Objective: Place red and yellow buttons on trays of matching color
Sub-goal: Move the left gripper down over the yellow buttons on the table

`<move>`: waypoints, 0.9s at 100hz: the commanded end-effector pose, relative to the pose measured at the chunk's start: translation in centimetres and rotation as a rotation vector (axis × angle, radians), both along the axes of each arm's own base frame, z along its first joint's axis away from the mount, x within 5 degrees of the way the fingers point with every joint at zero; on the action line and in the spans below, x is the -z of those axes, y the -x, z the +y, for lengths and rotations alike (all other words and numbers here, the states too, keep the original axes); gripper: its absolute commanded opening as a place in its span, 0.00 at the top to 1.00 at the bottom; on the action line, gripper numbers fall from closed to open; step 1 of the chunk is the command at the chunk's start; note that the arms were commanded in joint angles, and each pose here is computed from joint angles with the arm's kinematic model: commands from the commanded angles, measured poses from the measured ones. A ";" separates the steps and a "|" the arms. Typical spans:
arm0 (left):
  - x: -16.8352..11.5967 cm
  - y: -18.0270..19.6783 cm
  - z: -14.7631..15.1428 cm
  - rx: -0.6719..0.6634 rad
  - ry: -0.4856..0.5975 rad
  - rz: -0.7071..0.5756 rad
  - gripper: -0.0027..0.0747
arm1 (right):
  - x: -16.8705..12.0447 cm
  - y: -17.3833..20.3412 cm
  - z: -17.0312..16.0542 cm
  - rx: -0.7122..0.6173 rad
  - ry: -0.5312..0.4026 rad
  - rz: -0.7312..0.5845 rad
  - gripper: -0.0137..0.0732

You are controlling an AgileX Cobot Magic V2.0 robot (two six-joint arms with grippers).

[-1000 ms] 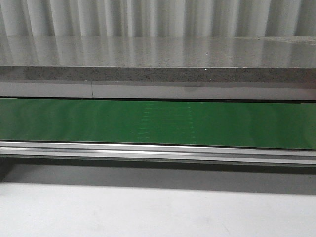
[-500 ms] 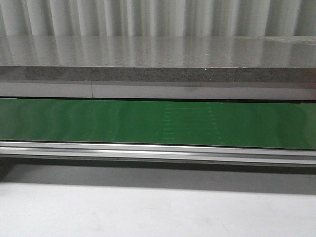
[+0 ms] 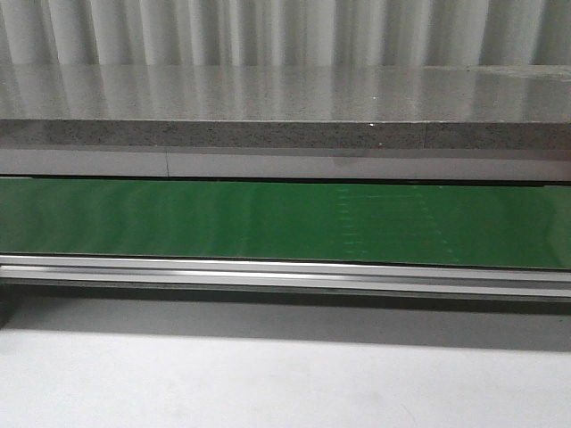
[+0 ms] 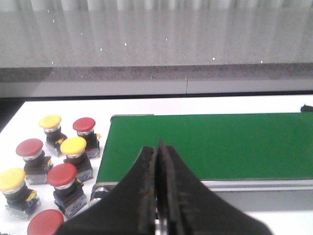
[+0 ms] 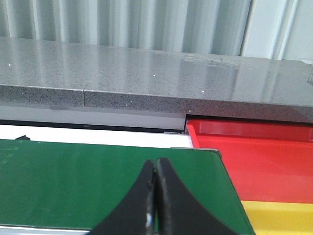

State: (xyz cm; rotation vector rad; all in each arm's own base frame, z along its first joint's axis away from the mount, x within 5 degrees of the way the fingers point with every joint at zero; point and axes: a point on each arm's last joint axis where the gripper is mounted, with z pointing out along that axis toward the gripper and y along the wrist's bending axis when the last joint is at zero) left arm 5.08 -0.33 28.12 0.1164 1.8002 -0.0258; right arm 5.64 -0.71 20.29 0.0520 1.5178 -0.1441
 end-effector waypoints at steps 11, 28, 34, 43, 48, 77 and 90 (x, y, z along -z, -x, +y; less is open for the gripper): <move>-3.6 -2.3 -0.4 0.008 0.027 0.026 0.99 | -1.5 0.3 0.1 -0.003 0.028 -0.113 0.92; -5.1 -5.2 -0.5 -0.034 0.072 0.148 0.94 | -1.5 0.3 0.1 -0.003 0.028 -0.113 0.92; -5.5 -6.3 -0.6 -0.035 0.069 0.175 0.82 | -1.5 0.3 0.1 -0.003 0.028 -0.113 0.92; -6.1 -8.1 -0.8 -0.037 0.064 0.208 0.59 | -1.5 0.3 0.1 -0.003 0.028 -0.113 0.92; -6.3 -9.1 -1.0 -0.038 0.062 0.228 0.44 | -1.5 0.3 0.1 -0.003 0.028 -0.113 0.92; -6.4 -14.0 0.0 -0.162 0.095 0.397 0.32 | -1.5 0.3 0.1 -0.003 0.028 -0.113 0.92; -6.3 -15.4 2.0 -0.270 0.113 0.481 0.32 | -1.5 0.3 0.1 -0.003 0.028 -0.113 0.92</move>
